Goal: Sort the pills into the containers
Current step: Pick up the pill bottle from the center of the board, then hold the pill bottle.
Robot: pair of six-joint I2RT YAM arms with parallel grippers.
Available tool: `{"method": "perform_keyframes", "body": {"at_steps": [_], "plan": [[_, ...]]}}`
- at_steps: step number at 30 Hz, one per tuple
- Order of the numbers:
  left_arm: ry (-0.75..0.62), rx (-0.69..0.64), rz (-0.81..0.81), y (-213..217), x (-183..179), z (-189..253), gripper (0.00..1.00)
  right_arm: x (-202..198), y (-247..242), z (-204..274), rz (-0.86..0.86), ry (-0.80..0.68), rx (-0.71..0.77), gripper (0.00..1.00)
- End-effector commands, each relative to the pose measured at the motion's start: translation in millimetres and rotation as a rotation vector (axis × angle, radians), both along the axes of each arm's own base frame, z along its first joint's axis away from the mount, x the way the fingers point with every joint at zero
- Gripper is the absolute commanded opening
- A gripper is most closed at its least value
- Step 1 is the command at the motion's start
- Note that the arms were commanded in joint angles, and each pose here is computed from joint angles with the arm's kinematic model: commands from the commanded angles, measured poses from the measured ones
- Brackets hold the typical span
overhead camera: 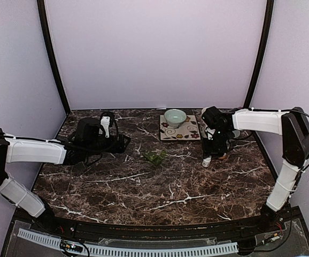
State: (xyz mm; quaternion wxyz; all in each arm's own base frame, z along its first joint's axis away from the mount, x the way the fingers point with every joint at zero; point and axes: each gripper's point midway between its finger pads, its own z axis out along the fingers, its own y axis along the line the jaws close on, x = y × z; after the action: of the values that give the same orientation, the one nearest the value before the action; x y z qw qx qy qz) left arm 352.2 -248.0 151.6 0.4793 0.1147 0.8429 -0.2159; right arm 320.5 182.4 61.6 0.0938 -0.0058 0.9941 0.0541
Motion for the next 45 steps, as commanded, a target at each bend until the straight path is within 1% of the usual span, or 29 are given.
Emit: {"method": "perform_keyframes", "body": {"at_steps": [1, 4, 8, 13, 16, 19, 21, 22, 23, 31, 37, 41, 45], "plan": [[-0.001, 0.004, 0.005, -1, 3, 3, 0.87, 1, 0, -6, 0.005, 0.013, 0.000, 0.32], [0.002, 0.005, 0.006, -1, 3, 2, 0.87, 2, 0, -5, 0.012, 0.009, -0.003, 0.24], [0.006, 0.004, 0.004, -1, 3, 1, 0.87, 3, -1, 1, 0.015, -0.010, -0.008, 0.17], [0.014, -0.023, -0.022, -8, 1, 5, 0.87, 6, 8, 21, 0.044, -0.069, 0.021, 0.12], [0.024, -0.065, -0.065, -17, -3, 12, 0.88, 5, 22, 37, 0.086, -0.116, 0.072, 0.10], [0.020, -0.134, -0.145, -30, -12, 26, 0.90, 4, 41, 60, 0.129, -0.181, 0.145, 0.09], [0.015, -0.186, -0.214, -40, -20, 37, 0.96, 2, 55, 78, 0.161, -0.228, 0.199, 0.09], [0.013, -0.210, -0.250, -45, -24, 44, 0.97, 2, 63, 82, 0.177, -0.241, 0.221, 0.08], [0.012, -0.232, -0.282, -49, -28, 50, 0.97, -1, 69, 98, 0.193, -0.281, 0.261, 0.08], [0.035, -0.440, -0.557, -80, -65, 93, 0.97, -25, 115, 158, 0.309, -0.429, 0.538, 0.06], [0.087, -0.572, -0.742, -97, -87, 116, 0.96, -41, 139, 191, 0.373, -0.491, 0.734, 0.05], [0.114, -0.625, -0.803, -105, -90, 126, 0.94, -49, 156, 210, 0.426, -0.510, 0.814, 0.05], [0.129, -0.619, -0.809, -108, -87, 127, 0.93, -56, 170, 223, 0.464, -0.516, 0.871, 0.05]]}}
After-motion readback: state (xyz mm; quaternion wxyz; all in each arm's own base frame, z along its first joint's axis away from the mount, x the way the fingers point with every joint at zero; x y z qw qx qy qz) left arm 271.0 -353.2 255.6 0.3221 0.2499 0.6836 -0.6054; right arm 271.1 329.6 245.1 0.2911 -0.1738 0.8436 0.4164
